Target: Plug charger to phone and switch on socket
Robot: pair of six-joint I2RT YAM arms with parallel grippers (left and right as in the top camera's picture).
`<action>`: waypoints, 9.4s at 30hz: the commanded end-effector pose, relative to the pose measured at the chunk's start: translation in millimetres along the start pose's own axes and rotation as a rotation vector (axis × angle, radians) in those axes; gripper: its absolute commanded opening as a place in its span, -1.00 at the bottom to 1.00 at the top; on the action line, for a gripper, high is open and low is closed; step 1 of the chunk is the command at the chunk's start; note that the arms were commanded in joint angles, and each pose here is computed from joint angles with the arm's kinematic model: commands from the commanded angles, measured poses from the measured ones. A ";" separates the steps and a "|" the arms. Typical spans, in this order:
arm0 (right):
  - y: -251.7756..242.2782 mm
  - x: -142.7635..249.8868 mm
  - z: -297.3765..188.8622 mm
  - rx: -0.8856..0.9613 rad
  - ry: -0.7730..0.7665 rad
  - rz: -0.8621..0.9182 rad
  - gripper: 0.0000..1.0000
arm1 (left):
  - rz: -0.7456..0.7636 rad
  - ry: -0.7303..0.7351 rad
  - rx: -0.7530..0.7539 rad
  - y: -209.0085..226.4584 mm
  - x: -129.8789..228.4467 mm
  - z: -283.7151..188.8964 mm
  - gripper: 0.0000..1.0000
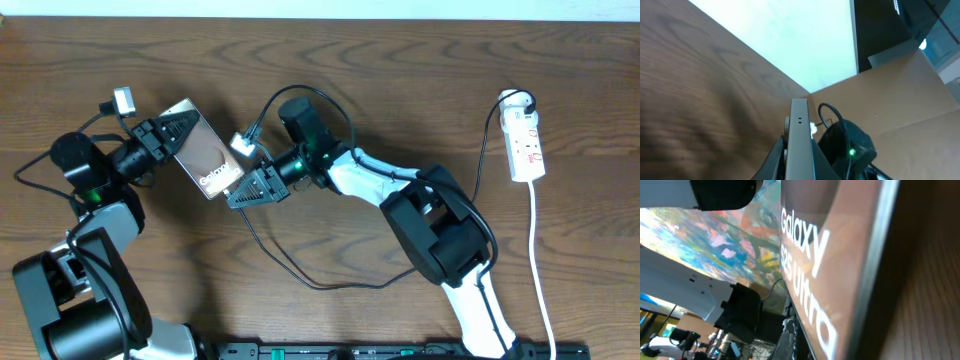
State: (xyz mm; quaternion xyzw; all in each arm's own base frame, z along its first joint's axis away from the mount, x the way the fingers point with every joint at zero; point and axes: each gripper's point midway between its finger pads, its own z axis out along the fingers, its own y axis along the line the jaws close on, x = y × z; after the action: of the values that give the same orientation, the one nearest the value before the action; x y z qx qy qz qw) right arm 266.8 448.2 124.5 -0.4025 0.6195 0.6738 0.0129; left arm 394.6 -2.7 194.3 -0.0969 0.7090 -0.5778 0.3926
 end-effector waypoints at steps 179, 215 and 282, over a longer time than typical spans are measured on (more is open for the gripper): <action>-79.5 214.9 -176.0 1.416 0.342 1.187 -0.98 | -0.040 -0.004 0.020 -0.9 -10.9 -57.6 -0.85; -103.4 231.3 -179.6 1.420 0.330 1.242 -0.58 | -0.040 -0.003 0.021 -0.9 -10.9 -57.6 -0.85; -13.5 113.5 -31.3 0.014 0.151 0.225 -0.98 | -0.040 0.017 0.031 -2.9 -7.2 -56.6 -0.85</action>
State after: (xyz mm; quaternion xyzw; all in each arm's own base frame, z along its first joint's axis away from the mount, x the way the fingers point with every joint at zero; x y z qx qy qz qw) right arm 212.1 362.3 34.3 -0.3604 0.7070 0.5913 -0.1437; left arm 365.9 47.2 198.2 -0.1159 0.6999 -0.5921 0.3822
